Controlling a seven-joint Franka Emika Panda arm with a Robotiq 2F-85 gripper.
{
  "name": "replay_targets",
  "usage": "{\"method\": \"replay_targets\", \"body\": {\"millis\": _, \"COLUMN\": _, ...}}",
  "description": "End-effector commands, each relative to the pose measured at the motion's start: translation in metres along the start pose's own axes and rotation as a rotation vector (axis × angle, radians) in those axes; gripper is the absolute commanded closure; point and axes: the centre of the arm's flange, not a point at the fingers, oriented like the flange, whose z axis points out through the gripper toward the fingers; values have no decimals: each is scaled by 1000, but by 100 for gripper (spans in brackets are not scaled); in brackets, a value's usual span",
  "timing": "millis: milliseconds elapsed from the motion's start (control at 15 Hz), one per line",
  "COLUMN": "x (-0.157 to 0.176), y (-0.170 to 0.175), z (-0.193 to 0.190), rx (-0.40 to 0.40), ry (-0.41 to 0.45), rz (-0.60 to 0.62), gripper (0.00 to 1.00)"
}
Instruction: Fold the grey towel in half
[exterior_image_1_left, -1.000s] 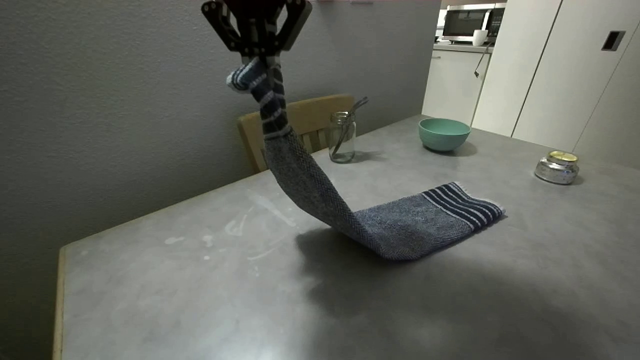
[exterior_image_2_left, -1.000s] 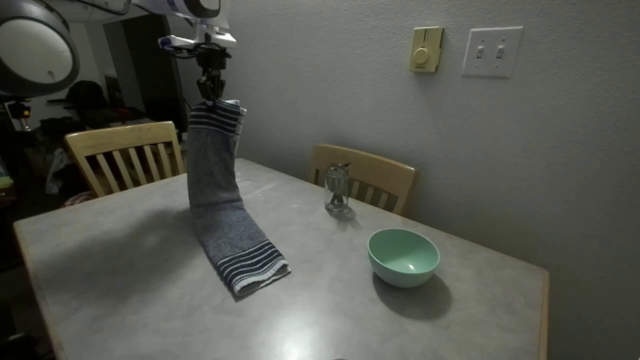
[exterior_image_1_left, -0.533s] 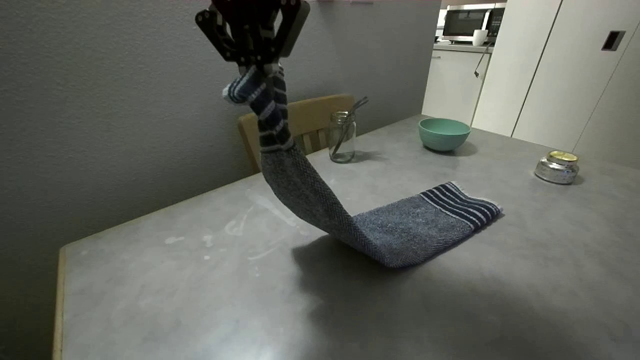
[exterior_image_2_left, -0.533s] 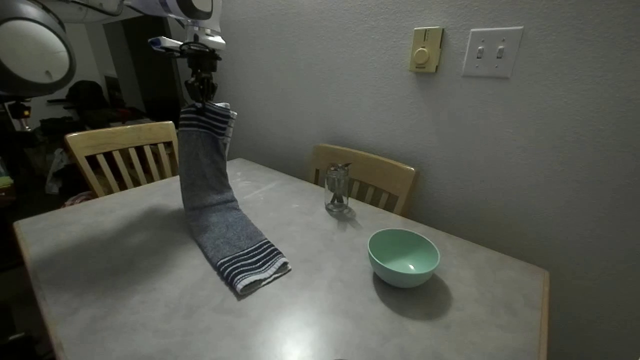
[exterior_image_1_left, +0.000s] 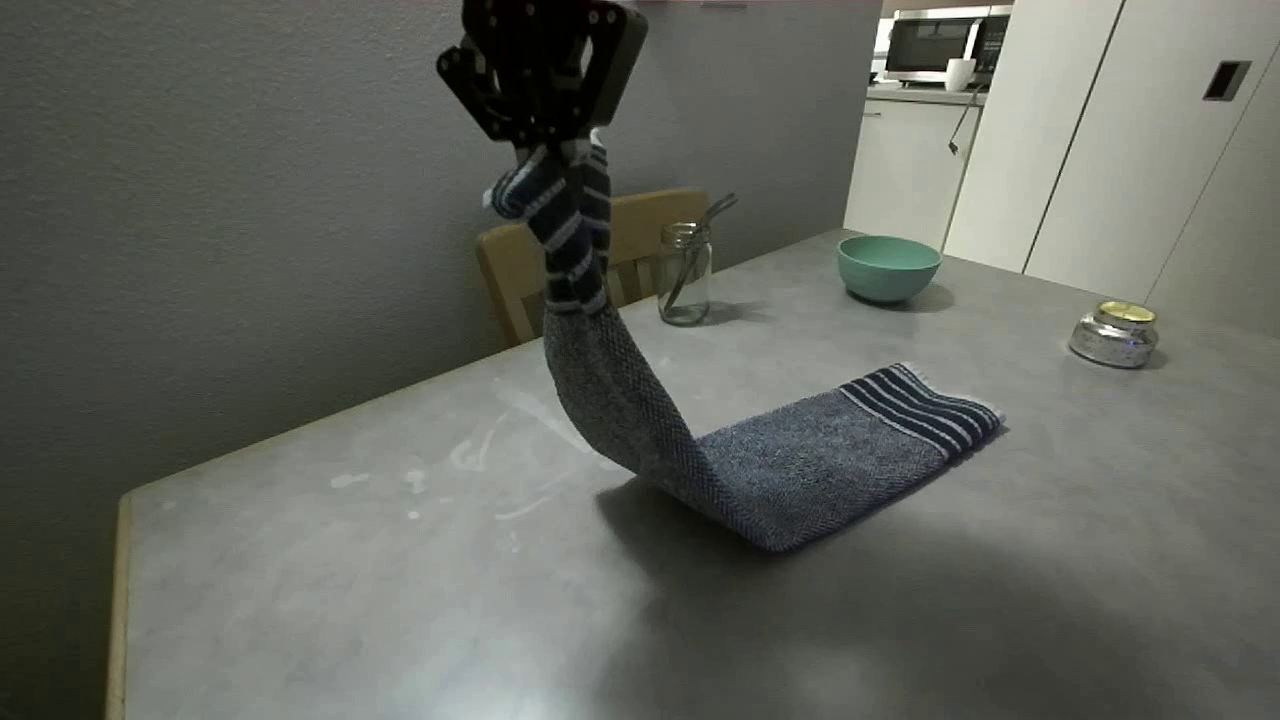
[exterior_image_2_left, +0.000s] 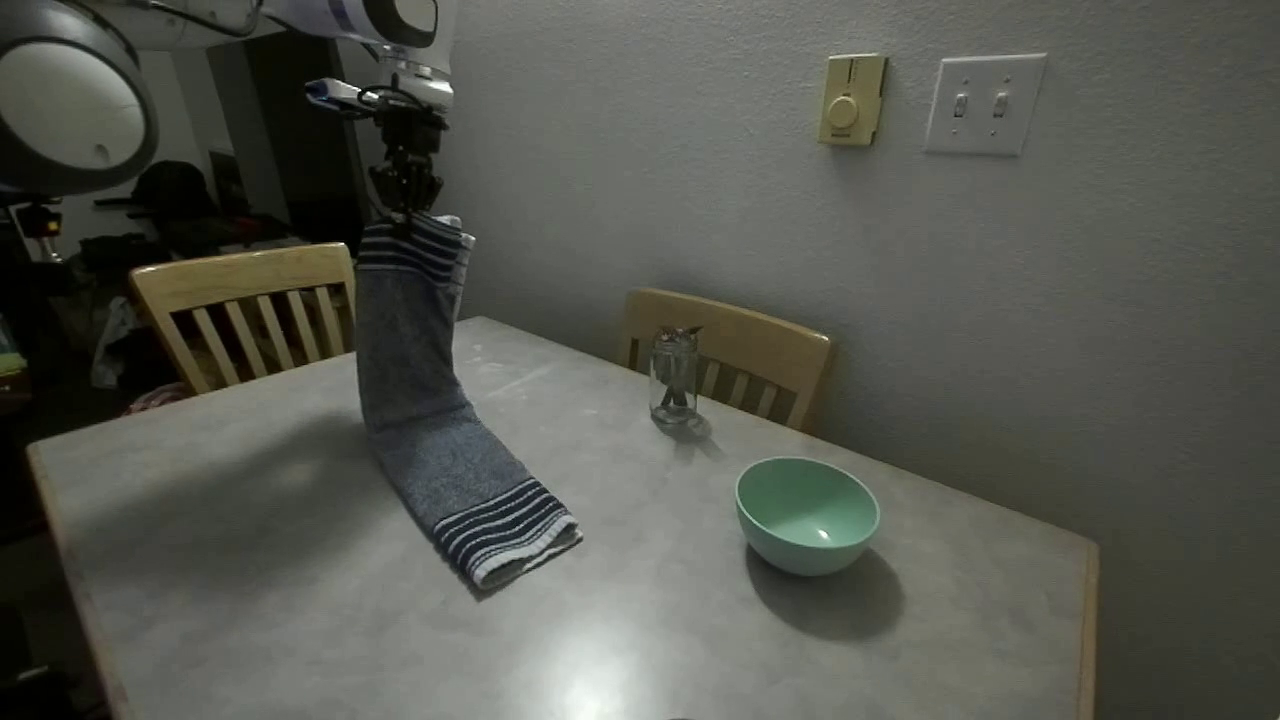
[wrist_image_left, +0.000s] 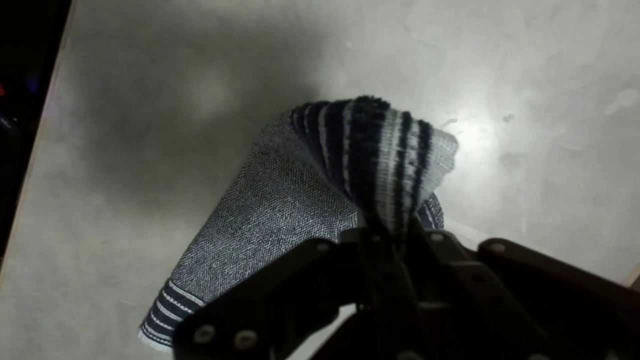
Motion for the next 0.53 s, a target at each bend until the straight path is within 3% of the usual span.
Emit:
{"method": "replay_targets", "body": {"millis": 0, "x": 6, "y": 0, "z": -2, "rx": 7, "ry": -9, "rz": 5, "gripper": 90}}
{"method": "replay_targets", "body": {"millis": 333, "x": 12, "y": 1, "z": -5, "rx": 15, "ry": -25, "rz": 8, "gripper": 90}}
{"method": "replay_targets", "body": {"millis": 400, "x": 11, "y": 1, "z": -4, "rx": 15, "ry": -26, "rz": 7, "gripper": 98}}
{"method": "replay_targets", "body": {"millis": 467, "x": 15, "y": 7, "z": -2, "rx": 9, "ry": -27, "rz": 18, "gripper": 98}}
